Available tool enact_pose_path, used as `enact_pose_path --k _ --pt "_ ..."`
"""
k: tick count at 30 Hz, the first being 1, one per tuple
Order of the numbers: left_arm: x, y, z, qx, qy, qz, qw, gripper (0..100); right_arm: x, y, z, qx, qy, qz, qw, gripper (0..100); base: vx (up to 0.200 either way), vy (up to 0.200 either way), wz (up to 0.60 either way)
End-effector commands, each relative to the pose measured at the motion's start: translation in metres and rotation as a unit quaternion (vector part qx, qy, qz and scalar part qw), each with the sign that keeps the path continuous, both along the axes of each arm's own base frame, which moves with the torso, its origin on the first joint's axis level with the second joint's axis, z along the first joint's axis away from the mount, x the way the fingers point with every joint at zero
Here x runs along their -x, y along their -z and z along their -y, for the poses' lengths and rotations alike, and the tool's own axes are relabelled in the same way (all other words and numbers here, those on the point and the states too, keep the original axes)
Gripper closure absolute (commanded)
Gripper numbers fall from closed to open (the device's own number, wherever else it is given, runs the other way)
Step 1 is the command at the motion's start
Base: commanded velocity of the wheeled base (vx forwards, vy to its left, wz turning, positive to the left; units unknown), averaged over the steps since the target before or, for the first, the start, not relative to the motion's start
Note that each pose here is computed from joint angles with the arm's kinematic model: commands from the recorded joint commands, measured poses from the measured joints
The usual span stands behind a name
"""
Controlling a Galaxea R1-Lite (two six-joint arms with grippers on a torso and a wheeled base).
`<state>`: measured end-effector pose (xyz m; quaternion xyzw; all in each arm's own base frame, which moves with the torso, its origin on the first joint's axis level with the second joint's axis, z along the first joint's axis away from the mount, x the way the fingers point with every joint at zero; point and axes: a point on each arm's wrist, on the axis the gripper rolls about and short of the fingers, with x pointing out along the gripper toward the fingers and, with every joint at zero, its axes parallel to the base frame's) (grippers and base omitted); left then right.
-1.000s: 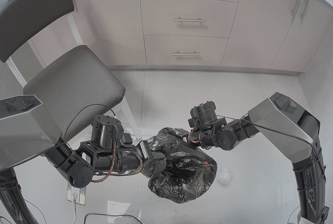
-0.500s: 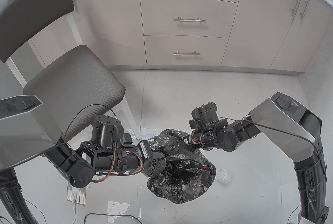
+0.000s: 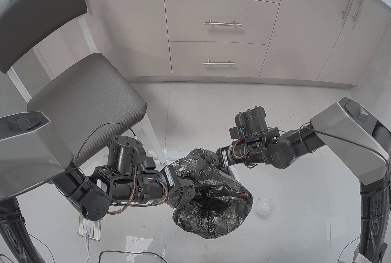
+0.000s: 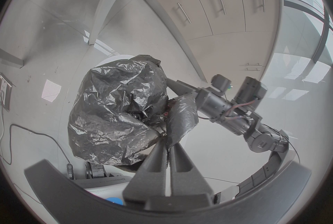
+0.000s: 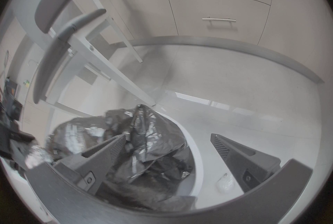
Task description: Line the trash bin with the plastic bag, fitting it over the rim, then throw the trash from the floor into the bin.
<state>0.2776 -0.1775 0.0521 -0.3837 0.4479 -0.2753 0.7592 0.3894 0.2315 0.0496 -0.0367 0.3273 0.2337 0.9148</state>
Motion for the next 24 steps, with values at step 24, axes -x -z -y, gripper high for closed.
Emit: enact_pose_path --k 24 --pt "-0.004 0.002 -0.002 -0.002 -0.006 0.001 1.0000 100 0.133 -0.020 0.047 -0.004 -0.049 -0.053 0.9973 0 0.000 0.000 0.00"
